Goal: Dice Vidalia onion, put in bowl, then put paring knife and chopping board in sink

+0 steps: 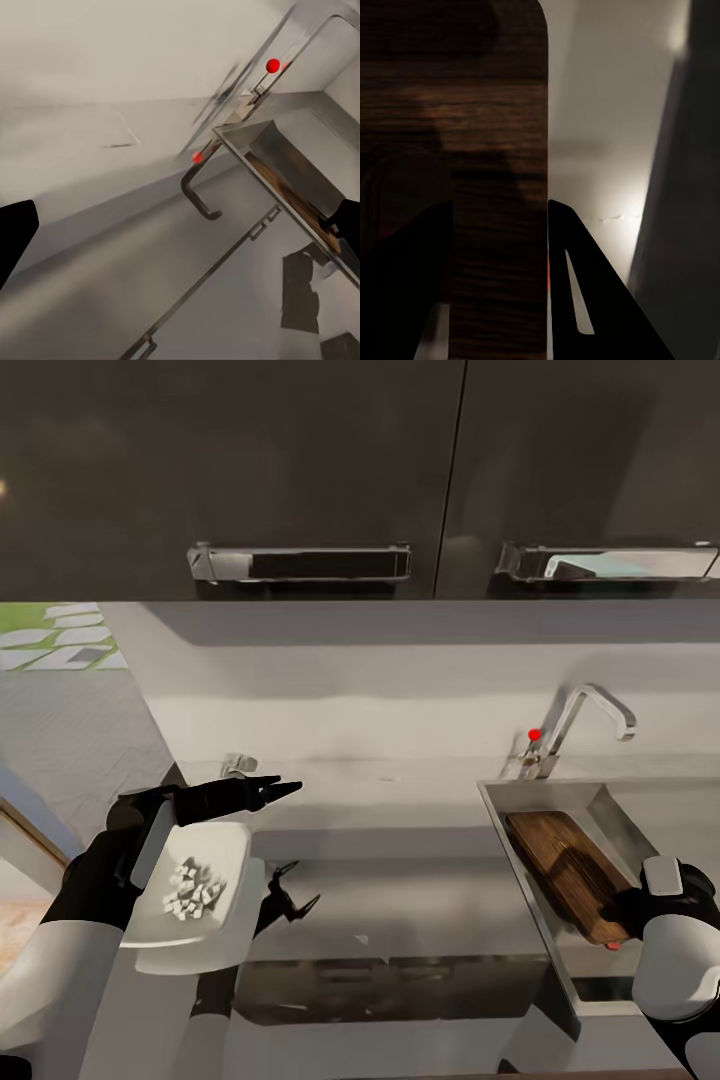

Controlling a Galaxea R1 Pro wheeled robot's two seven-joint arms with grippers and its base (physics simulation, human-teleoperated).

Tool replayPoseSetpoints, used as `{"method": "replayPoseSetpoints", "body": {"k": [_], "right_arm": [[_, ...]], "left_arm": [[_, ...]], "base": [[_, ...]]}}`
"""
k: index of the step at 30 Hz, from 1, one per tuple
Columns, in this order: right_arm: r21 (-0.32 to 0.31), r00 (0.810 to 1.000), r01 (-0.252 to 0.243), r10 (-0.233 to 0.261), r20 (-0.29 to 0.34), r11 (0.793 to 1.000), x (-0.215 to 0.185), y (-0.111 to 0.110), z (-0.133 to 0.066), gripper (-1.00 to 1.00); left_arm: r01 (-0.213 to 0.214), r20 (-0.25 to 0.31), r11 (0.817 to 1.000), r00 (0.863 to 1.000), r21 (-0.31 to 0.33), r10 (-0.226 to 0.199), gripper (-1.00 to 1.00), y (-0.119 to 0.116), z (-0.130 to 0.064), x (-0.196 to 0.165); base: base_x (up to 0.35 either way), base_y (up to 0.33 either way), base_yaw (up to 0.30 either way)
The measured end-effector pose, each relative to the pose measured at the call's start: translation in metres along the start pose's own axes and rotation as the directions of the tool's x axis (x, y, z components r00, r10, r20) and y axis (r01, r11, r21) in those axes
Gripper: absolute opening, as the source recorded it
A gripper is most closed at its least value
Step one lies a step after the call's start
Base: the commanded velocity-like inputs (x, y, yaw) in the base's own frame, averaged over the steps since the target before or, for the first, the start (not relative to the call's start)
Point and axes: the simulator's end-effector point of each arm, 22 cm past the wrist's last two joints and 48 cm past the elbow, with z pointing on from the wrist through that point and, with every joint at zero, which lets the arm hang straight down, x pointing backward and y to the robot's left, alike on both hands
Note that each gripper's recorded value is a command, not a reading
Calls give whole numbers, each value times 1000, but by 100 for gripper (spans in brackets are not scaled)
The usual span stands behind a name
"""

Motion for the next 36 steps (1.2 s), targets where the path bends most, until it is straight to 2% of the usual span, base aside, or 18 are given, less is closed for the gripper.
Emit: {"method": "replayPoseSetpoints", "body": {"k": [36], "right_arm": [[14, 1000, -1, 1, -5, 1000, 4, -2, 10, -100]], "left_arm": [[19, -14, 1000, 1000, -3, -19, 100, 9, 5, 11]], "base": [[0, 0, 0]]}}
